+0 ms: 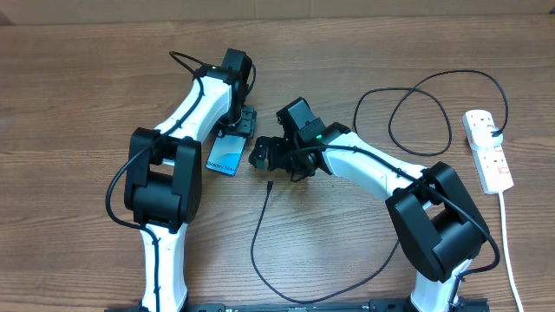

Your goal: Plug charger to phone and switch on socket

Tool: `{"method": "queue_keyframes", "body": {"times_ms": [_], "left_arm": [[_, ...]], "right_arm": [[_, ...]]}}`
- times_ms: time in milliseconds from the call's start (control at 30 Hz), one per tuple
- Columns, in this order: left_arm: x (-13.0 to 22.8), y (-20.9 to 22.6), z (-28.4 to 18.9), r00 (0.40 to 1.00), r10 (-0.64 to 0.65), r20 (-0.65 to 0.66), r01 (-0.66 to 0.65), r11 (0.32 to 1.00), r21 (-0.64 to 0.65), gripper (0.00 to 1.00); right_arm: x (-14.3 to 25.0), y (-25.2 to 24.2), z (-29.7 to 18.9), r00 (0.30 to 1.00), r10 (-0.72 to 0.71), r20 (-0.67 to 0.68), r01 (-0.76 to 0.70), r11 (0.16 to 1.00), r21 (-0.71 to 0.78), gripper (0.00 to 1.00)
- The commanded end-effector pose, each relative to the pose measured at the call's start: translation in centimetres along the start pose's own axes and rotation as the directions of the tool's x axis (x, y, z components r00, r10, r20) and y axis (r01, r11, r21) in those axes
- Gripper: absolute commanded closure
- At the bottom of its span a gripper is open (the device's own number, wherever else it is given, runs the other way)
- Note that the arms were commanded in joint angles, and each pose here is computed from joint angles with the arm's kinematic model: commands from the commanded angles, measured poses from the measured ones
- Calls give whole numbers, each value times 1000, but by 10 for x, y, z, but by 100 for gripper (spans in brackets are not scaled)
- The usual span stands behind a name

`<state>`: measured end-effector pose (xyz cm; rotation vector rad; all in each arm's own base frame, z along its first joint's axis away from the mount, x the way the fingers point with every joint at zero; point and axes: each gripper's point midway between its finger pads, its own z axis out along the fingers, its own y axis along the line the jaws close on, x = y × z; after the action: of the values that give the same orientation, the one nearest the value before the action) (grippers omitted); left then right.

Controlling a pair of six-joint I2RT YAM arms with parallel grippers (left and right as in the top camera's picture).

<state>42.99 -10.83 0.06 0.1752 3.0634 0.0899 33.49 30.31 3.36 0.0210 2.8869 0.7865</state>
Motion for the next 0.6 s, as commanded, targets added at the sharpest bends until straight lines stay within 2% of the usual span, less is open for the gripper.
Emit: {"method": "queue_keyframes", "body": {"times_ms": [0, 233, 567], "left_arm": [[52, 1, 54, 978, -23, -208, 20, 1000, -18, 33], [56, -8, 52, 973, -12, -232, 21, 999, 39, 36], [59, -48, 22, 956, 72, -285, 14, 958, 287, 32]], "right_arm": [[3, 18, -1, 999, -26, -34, 23, 996, -87, 0], [-1, 28, -2, 999, -43, -18, 40, 990, -132, 0], [-2, 38, -1, 998, -60, -1, 59, 986, -155, 0]]}}
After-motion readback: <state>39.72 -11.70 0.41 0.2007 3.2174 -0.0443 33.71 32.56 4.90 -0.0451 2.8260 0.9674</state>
